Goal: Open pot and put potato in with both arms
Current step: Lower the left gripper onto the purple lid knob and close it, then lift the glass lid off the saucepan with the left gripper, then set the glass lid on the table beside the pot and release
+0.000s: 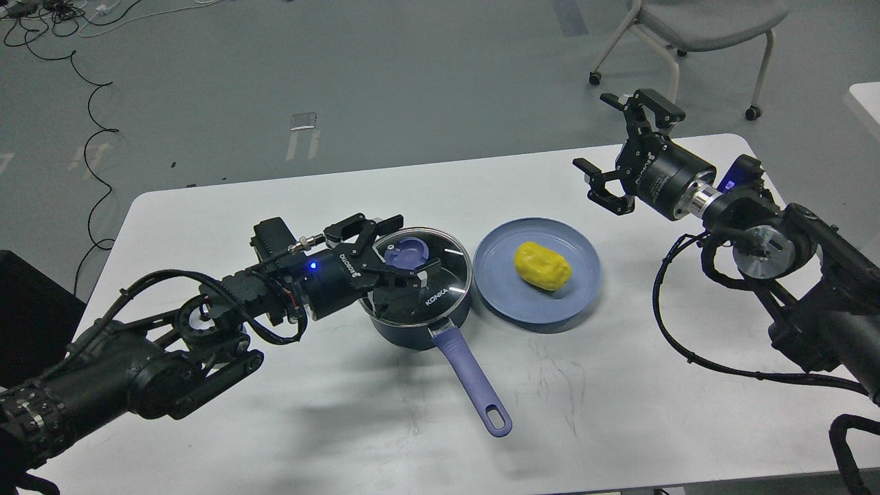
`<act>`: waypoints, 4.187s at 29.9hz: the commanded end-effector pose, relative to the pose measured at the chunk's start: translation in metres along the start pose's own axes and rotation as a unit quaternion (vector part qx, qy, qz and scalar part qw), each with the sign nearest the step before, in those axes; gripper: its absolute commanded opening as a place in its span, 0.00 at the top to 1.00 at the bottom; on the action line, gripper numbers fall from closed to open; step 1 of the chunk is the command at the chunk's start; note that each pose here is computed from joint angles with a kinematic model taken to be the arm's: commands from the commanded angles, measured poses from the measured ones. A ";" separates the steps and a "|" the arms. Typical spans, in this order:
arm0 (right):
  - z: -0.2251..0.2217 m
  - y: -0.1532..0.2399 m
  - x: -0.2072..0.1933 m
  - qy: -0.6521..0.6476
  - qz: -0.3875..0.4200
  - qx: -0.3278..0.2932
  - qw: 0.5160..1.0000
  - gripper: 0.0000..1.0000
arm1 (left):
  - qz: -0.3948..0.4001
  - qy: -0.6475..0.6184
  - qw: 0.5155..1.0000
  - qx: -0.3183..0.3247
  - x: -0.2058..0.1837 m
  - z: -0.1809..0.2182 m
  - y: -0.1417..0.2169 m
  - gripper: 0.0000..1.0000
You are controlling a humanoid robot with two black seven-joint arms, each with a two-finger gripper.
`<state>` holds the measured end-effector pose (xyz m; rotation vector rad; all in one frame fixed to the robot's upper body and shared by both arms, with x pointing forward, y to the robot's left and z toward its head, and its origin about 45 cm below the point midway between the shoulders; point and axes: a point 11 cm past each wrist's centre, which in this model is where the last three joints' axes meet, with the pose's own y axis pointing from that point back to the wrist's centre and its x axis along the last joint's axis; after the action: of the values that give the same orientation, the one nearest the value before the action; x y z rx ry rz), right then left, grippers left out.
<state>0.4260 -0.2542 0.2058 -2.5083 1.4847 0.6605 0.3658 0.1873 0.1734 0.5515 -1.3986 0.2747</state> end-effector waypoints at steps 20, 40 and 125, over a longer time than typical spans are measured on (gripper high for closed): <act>0.002 0.004 0.005 0.001 0.006 -0.003 1.000 0.00 | -0.022 -0.006 1.000 0.006 -0.018 -0.004 0.007 0.02; 0.004 0.005 0.008 0.000 0.011 -0.006 1.000 0.00 | -0.032 -0.008 0.999 0.015 -0.025 -0.008 0.009 0.22; -0.004 0.011 0.026 0.019 0.032 -0.015 0.999 0.00 | -0.087 0.070 0.961 0.255 -0.103 -0.082 0.175 0.02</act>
<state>0.4275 -0.2818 0.1977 -2.5178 1.5868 0.6553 0.3290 0.3912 0.1006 1.0578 -1.1406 0.4995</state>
